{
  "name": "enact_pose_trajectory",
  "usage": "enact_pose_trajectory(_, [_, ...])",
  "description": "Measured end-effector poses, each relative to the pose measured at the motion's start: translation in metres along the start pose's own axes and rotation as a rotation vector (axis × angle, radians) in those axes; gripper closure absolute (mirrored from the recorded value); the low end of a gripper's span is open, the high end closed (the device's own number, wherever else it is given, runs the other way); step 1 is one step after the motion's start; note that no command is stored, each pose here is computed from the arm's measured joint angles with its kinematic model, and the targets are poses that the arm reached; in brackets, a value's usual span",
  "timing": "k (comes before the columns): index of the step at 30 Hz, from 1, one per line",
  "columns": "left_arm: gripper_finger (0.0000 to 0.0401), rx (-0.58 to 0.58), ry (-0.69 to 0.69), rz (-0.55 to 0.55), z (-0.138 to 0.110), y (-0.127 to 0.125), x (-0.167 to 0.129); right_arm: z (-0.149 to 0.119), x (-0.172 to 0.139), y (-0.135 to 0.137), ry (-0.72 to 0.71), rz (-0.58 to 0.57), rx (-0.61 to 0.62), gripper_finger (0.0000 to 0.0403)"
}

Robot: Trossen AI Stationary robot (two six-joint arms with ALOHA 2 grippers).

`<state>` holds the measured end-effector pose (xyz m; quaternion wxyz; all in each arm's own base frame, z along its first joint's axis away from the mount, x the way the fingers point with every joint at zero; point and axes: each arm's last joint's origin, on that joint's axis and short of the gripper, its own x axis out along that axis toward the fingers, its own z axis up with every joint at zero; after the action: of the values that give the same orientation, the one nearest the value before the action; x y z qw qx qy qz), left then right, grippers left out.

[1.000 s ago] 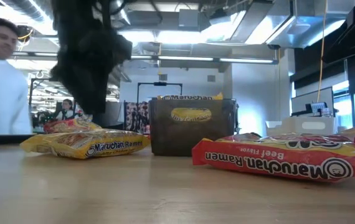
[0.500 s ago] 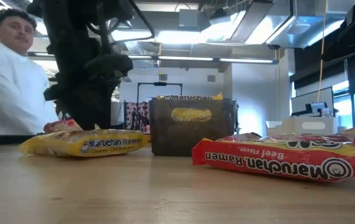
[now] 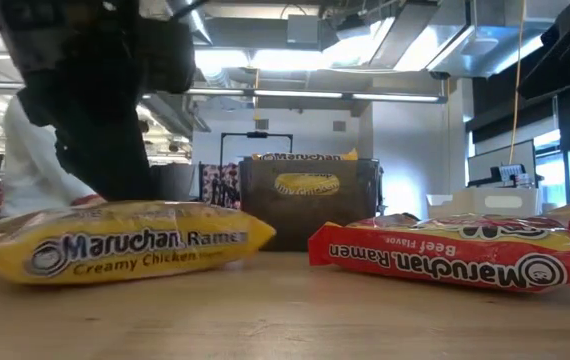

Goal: Sort Maruchan noodles
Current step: Move the yellow noodle pack to the bottom, then move the red noodle pack to the top

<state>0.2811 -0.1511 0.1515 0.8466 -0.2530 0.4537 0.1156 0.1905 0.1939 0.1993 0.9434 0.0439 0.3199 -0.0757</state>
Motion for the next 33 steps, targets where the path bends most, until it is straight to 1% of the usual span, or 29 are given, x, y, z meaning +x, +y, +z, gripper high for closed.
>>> enact_pose_trajectory(5, [0.0206, 0.045, -0.045, -0.09, -0.015, -0.022, 0.013, -0.003, 0.023, 0.008, 0.057, 0.069, 0.005, 0.0221])
enact_pose_trajectory(10, [0.0206, 0.155, -0.071, -0.1, -0.023, -0.042, 0.015, -0.008, 0.05, 0.013, 0.095, 0.101, -0.015, 0.0221])
enact_pose_trajectory(13, [0.0206, 0.227, -0.088, -0.117, -0.024, -0.054, 0.015, -0.012, 0.068, 0.013, 0.113, 0.106, -0.004, 0.0221])
enact_pose_trajectory(15, [0.0206, 0.255, -0.093, -0.13, -0.024, -0.06, 0.015, -0.014, 0.078, 0.013, 0.115, 0.103, 0.011, 0.0221])
enact_pose_trajectory(18, [0.0206, 0.258, -0.1, -0.143, -0.023, -0.064, 0.015, -0.017, 0.089, 0.011, 0.13, 0.102, 0.025, 0.0221])
enact_pose_trajectory(26, [0.0206, 0.258, -0.122, -0.161, -0.02, -0.068, 0.014, -0.015, 0.103, -0.006, 0.16, -0.008, 0.027, 0.0221])
enact_pose_trajectory(33, [0.0206, 0.251, -0.135, -0.176, -0.019, -0.07, 0.013, -0.015, 0.094, -0.022, 0.235, -0.11, -0.01, 0.0221])
